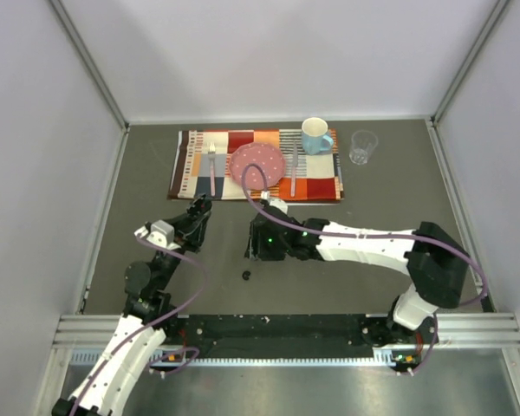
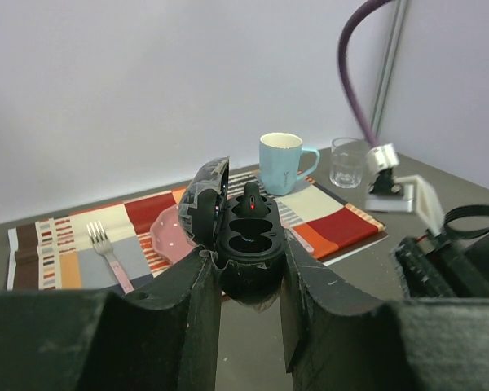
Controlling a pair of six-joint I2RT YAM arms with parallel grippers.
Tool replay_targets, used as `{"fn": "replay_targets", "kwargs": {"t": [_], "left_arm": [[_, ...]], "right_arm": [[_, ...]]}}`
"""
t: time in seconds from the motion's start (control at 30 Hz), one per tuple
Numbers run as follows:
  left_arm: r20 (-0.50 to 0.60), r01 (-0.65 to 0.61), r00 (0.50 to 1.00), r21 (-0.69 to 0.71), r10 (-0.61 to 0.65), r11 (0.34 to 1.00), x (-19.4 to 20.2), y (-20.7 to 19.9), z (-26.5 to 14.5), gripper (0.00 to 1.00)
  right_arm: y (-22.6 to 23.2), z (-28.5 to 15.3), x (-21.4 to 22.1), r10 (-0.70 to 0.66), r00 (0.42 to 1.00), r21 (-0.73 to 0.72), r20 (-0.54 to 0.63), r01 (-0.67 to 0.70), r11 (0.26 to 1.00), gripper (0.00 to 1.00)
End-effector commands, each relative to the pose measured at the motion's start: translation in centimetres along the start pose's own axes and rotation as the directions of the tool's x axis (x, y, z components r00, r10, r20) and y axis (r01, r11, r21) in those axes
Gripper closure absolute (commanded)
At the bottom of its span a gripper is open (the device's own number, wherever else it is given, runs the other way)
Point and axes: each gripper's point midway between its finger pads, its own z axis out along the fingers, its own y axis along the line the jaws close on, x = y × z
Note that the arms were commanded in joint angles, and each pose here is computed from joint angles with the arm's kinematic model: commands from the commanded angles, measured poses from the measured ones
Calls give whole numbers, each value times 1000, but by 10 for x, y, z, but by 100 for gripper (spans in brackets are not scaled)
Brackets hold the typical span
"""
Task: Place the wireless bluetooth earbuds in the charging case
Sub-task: Move the earbud to the center of the board.
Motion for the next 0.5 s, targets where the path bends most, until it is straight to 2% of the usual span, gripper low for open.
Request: {"fn": "replay_targets", "kwargs": {"t": [0.0, 0.07, 0.1, 0.23, 0.47], "left_arm": [[40, 15, 999, -45, -13, 999, -14, 6, -3, 100], [44, 18, 999, -43, -16, 999, -16, 5, -4, 100], [44, 18, 999, -40, -16, 999, -16, 5, -5, 100], [50, 17, 999, -44, -15, 999, -19, 5, -6, 100], [41, 18, 999, -53, -16, 998, -17, 6, -7, 100]], "right_arm": [[33, 15, 2, -10, 999, -76, -47, 7, 997, 51], [33, 21, 8, -10, 997, -76, -82, 3, 997, 50], [28, 28, 14, -7, 995, -62, -104, 0, 998, 46], [21, 41, 33, 3, 985, -40, -174, -10, 999, 44], [13, 53, 51, 9, 969, -24, -248, -16, 1000, 48]]}}
